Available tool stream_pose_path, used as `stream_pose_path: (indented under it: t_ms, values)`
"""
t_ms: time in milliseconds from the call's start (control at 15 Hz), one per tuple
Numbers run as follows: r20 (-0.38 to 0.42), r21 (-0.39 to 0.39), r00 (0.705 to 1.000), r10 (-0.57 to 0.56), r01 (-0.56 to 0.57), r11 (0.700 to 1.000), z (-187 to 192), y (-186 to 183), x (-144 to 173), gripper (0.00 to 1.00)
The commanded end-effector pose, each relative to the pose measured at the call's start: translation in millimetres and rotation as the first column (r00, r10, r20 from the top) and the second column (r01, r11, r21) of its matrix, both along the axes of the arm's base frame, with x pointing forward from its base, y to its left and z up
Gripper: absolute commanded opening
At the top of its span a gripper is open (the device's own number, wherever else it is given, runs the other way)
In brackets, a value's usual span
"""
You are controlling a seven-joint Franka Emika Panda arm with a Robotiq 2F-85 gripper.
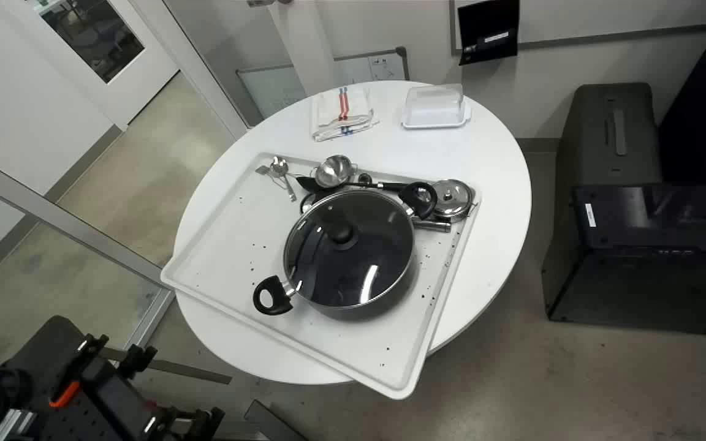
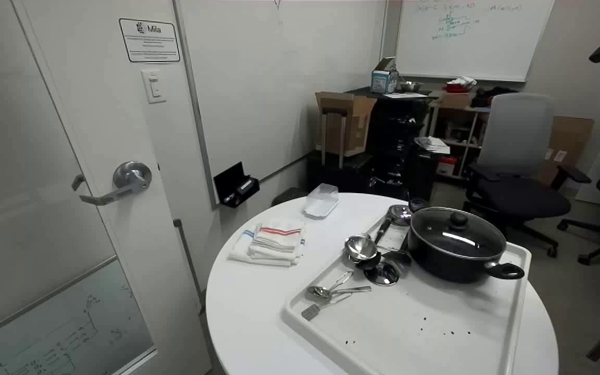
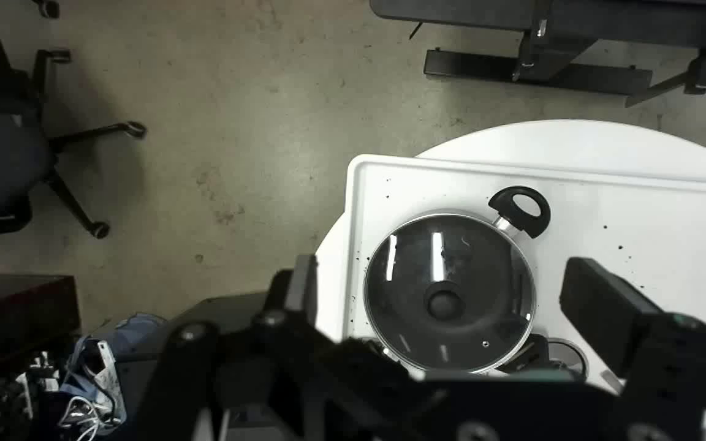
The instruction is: Remove the lid from the black pot
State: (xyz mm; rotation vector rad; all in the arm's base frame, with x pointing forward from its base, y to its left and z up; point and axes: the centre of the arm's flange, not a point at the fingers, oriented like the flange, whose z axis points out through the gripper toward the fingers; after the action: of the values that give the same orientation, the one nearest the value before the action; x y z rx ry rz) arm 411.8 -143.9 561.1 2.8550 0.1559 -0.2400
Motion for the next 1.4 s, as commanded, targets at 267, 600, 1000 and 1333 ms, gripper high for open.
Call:
stream_pose_path:
  t_ms: [267,600,1000,1333]
  values:
    - [0.001,0.0,1.0,0.0,0.0,1.0,0.2,0.0,0.1,1.0]
    - [-0.014,0.006,0.999,0.044,-0.044,0.999,-5.3,-3.2,18.0,1.0]
    - [-0.084,0.046,0.988,0.127,-0.123,0.991,-40.1,-10.3,75.5,1.0]
    - [-0.147,0.079,0.965,0.216,-0.206,0.975,-92.3,-15.1,124.2,1.0]
